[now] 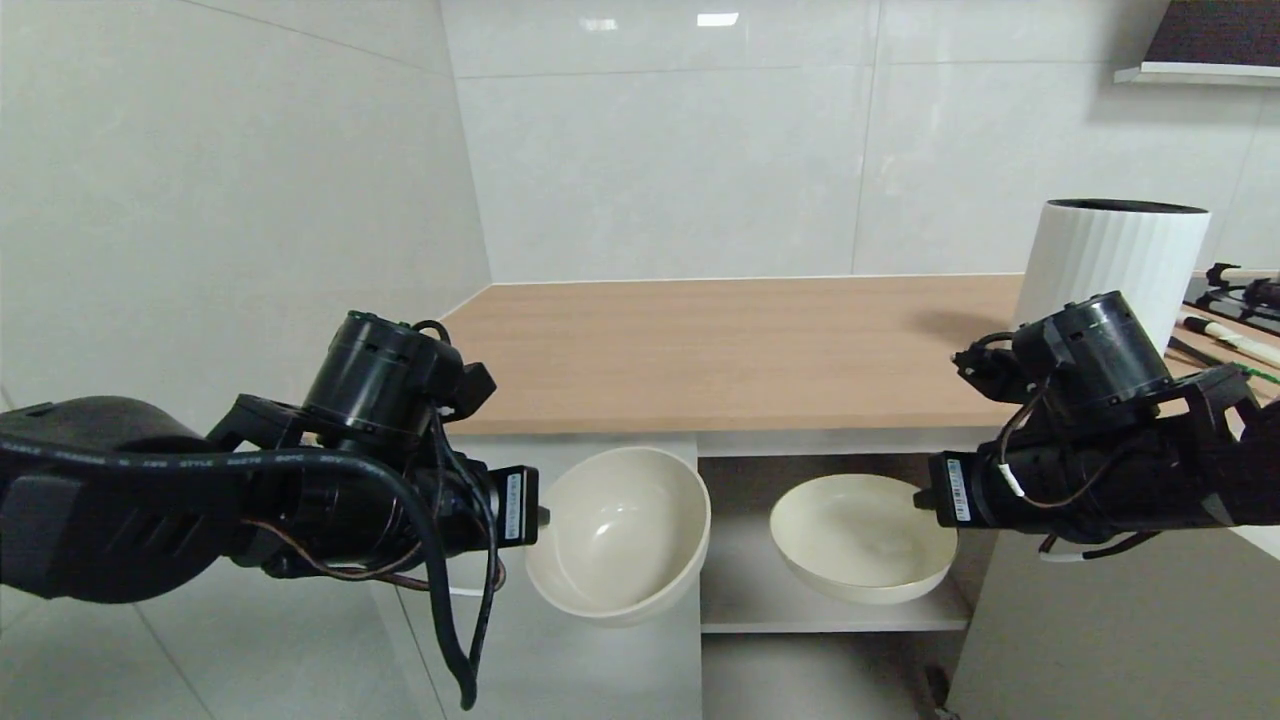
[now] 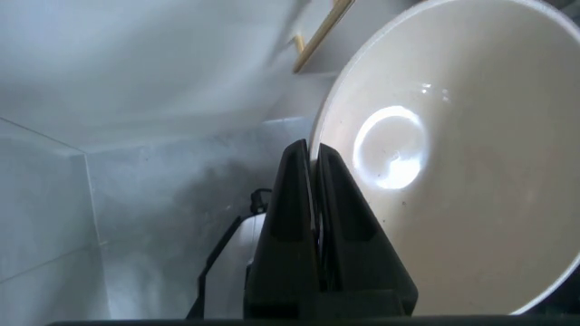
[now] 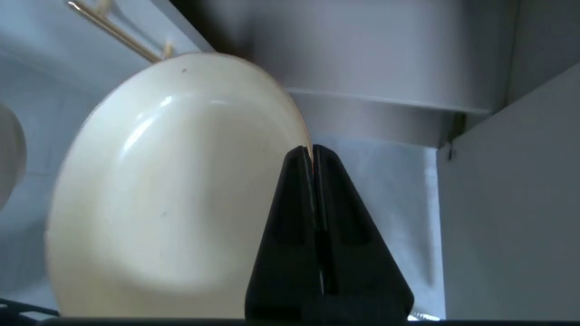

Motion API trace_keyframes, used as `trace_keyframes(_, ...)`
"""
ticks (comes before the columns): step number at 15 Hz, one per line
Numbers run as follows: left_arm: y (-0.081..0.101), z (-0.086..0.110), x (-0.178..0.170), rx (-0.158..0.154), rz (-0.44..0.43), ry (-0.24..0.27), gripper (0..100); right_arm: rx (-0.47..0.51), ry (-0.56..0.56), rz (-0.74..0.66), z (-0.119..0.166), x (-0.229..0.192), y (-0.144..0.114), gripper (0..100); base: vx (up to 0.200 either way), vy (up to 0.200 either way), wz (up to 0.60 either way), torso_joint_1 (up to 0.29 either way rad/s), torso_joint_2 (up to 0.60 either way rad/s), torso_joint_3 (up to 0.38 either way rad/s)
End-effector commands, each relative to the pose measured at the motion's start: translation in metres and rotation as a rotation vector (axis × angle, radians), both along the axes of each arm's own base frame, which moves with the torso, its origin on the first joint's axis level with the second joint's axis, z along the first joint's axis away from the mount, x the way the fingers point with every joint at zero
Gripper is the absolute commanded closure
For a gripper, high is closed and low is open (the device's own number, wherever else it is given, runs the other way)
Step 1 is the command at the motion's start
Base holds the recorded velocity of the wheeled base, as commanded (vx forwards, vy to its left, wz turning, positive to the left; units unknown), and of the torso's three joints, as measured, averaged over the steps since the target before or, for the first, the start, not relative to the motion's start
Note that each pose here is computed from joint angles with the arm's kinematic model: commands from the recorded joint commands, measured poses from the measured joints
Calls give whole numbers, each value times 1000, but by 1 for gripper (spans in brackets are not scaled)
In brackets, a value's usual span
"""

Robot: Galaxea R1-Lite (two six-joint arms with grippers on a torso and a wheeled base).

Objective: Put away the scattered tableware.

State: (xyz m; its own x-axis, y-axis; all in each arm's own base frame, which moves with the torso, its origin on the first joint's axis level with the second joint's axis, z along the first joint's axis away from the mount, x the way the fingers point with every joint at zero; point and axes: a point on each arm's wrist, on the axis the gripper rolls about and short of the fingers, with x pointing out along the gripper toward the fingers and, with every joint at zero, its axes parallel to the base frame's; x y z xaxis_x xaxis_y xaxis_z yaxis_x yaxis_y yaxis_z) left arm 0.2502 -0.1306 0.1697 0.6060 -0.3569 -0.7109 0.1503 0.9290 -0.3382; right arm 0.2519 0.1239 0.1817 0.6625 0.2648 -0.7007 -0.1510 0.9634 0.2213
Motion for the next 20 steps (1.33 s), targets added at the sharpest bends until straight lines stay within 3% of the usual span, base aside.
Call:
trace_keyframes(1,0,-1,1,1,-1,3,100,-2,4,0,-1,1,0,100,0,0,0,-168,461,286)
trace_keyframes(8,0,-1,1,1,-1,3,100,-4,5,-1,-3,2,1,100,0,0,0,-129,441,294)
trace_keyframes(14,-1,-1,1,2,-1,4,100,-19,36,-3,-13,9,4,100,0,0,0,-10,22,18)
trace_keyframes(17,-1,-1,1,2,-1,4,100,-47,92,-5,-49,31,15,100,0,0,0,-66,106,72)
trace_keyframes(20,-1,-1,1,2,-1,4,100,-78,147,-25,-104,57,26,100,0,0,0,0,0,0)
